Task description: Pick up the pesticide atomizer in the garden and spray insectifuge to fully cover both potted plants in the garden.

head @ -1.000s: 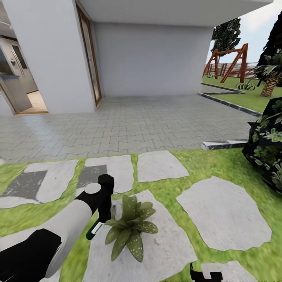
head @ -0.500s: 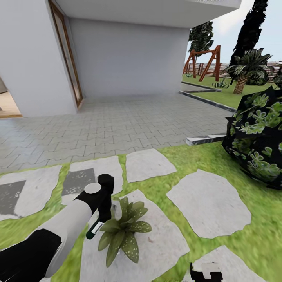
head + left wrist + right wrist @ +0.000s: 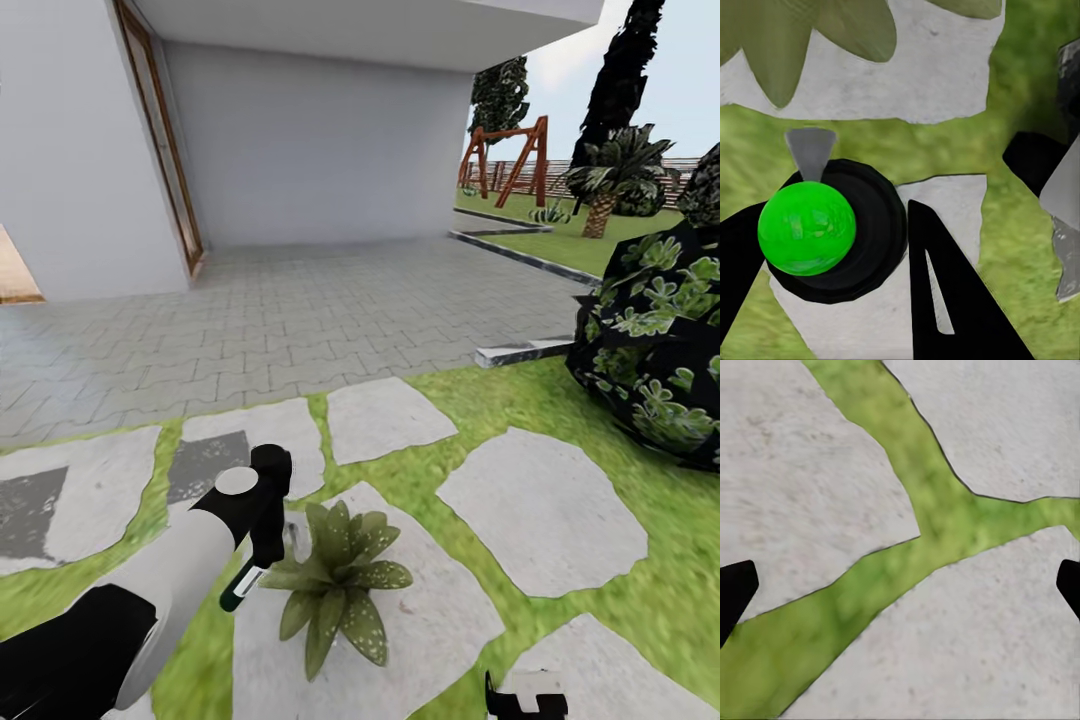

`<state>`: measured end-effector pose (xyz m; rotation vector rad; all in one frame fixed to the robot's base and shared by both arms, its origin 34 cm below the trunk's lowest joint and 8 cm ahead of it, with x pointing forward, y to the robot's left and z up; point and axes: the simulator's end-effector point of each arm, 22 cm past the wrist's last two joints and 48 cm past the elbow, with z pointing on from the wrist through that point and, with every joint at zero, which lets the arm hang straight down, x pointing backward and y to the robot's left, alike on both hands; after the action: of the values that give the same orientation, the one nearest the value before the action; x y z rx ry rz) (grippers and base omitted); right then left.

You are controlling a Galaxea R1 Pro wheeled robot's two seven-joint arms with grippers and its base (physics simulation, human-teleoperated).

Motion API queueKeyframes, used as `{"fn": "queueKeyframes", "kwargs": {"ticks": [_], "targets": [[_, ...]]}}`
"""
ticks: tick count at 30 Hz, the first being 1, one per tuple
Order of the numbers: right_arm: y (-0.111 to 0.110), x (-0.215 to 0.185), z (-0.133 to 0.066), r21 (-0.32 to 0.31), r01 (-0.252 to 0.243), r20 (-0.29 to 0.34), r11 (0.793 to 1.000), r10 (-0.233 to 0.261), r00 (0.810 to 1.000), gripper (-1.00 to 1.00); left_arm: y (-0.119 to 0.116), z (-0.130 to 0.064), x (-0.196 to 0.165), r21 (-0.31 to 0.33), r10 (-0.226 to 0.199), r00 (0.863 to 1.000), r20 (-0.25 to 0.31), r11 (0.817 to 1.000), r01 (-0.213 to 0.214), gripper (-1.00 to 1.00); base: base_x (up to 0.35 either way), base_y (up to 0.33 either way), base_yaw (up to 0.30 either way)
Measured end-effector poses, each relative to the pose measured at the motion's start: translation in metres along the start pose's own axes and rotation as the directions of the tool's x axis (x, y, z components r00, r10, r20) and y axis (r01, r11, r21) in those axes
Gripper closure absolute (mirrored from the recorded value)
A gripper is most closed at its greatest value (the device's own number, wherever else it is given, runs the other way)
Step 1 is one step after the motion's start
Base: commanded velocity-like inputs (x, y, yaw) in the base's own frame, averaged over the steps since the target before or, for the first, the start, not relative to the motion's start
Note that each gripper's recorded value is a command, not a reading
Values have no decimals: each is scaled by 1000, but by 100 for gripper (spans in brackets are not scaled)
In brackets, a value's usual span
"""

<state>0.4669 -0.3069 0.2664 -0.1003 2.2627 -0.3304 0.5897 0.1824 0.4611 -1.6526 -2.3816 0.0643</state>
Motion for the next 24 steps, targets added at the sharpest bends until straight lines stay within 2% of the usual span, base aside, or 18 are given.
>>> {"fn": "queueKeyframes", "kwargs": {"ticks": [2,8,12,14,19,24], "targets": [[0,0,0,0,0,0,1000,0,1000,-100,0,0,0,0,0,1000,1,1000,0,100,133,304,-82],[0,0,0,1,-1,0,1000,1,1000,-100,-1,2,1,6,0,1000,-3,1000,0,100,78,265,-275],[0,0,0,1,0,0,1000,0,1000,-100,-2,3,1,4,8,1000,-13,1000,-8,100,5,28,-157],[-1,0,0,2,0,0,1000,0,1000,-100,-11,16,5,23,14,1000,-28,1000,-13,100,0,2,-12],[0,0,0,2,-1,0,1000,1,1000,-100,-18,29,13,43,10,999,-44,999,-8,100,0,0,-2],[-1,0,0,1,0,0,1000,0,1000,-100,-18,27,10,38,13,999,-36,999,-12,100,0,0,0]]}}
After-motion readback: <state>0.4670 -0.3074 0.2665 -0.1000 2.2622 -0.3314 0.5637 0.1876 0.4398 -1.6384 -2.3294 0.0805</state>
